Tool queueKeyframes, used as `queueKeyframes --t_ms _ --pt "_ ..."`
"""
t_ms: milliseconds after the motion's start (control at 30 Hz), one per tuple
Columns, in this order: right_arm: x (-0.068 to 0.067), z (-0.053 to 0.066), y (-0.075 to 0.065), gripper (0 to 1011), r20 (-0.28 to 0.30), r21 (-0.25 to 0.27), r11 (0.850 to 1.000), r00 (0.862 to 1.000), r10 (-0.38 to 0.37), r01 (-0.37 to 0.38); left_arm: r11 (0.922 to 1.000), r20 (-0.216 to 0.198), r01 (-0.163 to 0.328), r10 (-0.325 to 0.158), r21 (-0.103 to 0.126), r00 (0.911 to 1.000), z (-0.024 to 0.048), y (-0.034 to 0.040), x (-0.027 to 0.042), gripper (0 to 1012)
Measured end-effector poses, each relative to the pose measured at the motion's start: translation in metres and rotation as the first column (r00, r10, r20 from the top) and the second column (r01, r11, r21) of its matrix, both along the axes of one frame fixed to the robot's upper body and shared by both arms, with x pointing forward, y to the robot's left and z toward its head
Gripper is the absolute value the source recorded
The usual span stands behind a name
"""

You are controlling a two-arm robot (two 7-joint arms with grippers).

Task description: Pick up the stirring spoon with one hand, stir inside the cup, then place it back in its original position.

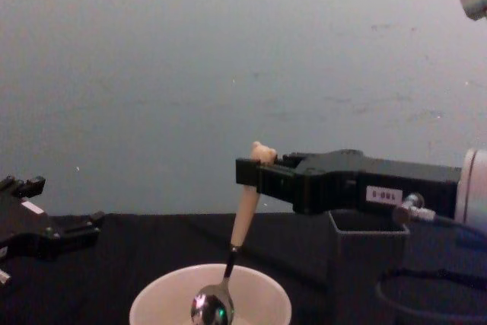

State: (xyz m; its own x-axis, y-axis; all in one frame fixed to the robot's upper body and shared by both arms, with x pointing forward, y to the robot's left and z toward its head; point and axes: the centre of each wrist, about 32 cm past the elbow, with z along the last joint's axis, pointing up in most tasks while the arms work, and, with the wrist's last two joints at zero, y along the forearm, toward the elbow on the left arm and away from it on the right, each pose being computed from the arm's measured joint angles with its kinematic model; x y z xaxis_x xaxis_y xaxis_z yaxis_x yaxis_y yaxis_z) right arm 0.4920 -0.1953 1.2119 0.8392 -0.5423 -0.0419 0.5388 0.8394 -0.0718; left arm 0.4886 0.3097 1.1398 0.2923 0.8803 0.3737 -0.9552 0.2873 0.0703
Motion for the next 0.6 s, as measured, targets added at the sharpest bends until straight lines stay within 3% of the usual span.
queueKeyframes --t_ms 600 --pt "0.009 0.014 -0.011 214 0.014 0.049 0.997 0.998 -0.06 0.059 1.0 0.0 0.0 0.0 0.0 1.0 0.0 0.0 0.0 1001"
